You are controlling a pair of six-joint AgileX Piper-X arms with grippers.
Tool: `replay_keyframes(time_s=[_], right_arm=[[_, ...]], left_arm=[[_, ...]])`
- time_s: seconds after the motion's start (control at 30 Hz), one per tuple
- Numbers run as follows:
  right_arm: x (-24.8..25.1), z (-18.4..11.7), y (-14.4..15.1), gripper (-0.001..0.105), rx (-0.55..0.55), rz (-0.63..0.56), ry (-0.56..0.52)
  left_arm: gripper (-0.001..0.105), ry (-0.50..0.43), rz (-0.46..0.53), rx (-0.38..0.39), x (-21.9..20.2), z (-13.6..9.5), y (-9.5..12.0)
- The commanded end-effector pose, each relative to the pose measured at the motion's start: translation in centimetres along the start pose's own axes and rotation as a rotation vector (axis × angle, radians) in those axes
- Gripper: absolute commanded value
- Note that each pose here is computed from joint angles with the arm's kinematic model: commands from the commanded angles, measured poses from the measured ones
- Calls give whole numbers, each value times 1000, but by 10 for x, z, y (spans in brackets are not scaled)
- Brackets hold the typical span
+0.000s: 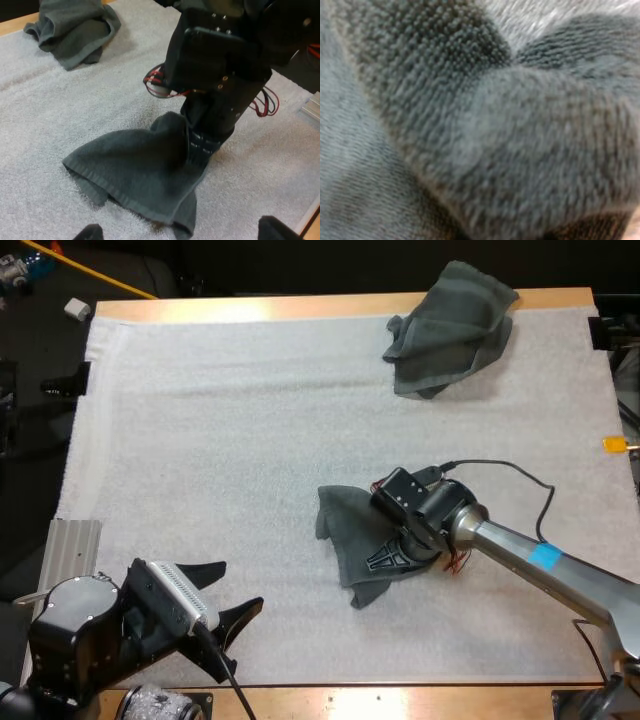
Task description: Pick towel from pile, fold and stack
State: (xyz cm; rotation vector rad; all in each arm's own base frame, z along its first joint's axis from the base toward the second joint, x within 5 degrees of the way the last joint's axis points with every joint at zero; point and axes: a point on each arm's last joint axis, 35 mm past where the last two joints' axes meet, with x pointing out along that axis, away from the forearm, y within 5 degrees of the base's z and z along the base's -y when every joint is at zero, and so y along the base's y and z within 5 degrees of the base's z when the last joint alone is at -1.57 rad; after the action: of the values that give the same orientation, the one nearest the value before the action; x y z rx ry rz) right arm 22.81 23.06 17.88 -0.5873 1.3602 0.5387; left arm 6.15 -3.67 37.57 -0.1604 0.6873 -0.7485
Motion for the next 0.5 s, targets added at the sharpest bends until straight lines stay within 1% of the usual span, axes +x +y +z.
replay_keyframes(time_s=[0.0,0.1,0.23,0.4,0.47], right_arm=[[-20,2,-3,0,-2,-47,-50],[-37,5,-5,0,-13,-55,-92],[-65,15,-7,0,-35,-72,-184],[-91,32,-11,0,-51,-139,-287],[-84,29,-9,1,-36,-80,-254]], left_arm=[[60,-2,-15,1,-2,1,-2],[60,2,-15,-2,-1,1,-1],[60,1,-15,-2,-1,1,-2],[60,1,-14,0,-1,1,-2],[60,-4,-11,0,-1,1,-2]])
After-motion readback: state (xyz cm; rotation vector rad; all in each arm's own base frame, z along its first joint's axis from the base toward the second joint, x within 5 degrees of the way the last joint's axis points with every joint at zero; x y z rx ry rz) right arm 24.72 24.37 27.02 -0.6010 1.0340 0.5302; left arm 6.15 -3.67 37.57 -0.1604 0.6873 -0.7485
